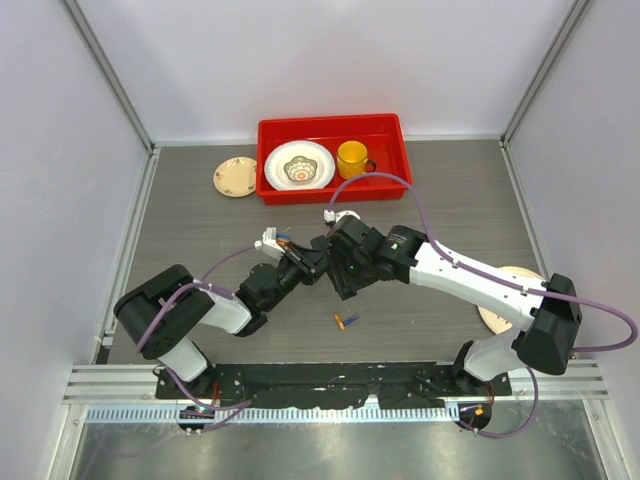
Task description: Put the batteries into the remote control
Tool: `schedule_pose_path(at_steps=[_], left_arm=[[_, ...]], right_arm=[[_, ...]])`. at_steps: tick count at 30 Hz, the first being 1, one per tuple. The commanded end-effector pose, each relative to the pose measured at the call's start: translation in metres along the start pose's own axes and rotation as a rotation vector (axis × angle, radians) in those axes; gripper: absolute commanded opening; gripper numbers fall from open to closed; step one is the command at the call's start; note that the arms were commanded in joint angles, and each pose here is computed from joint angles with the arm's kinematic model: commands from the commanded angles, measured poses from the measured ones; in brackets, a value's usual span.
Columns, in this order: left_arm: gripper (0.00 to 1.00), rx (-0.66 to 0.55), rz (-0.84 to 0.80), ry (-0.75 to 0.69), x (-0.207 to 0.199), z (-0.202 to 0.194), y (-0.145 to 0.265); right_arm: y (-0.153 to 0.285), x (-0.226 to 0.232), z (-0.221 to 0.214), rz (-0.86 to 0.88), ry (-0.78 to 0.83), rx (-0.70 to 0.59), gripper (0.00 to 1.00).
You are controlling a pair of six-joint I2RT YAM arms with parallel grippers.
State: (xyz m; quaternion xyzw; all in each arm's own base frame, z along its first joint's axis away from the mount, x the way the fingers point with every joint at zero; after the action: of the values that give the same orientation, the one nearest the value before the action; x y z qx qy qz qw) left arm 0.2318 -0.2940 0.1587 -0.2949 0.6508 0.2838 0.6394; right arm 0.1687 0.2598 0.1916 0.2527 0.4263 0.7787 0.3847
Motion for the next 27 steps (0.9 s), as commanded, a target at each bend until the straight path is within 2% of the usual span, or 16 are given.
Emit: schedule_pose_path(at_steps=[1, 12, 27], left_arm=[[0.00, 0.039, -0.135, 0.036, -0.035, -0.007, 0.001], [0.00, 0.063, -0.174, 0.047, -0.039, -0.009, 0.006], [0.00, 0.038, -0.187, 0.022, -0.043, -0.006, 0.007]], right_arm=[[-0.001, 0.000, 0.000, -0.005, 0.010, -0.011, 0.01], [-0.002, 0.006, -0.002, 0.038, 0.014, 0.016, 0.01], [0.000, 0.006, -0.014, 0.050, 0.012, 0.074, 0.01]])
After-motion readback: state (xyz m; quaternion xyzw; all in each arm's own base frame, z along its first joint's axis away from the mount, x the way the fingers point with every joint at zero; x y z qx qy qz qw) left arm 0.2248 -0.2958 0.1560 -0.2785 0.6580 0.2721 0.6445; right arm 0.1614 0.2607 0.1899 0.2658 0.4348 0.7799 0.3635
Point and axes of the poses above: each gripper's point midway between its finger pads, its own y axis back along the fingers, its own x axis along the line the jaws close on, z = x × y, the point moved 4 cm from there along y, back along the fingers, and after that the axes turned 10 degrees about y, right-handed, at the moved point
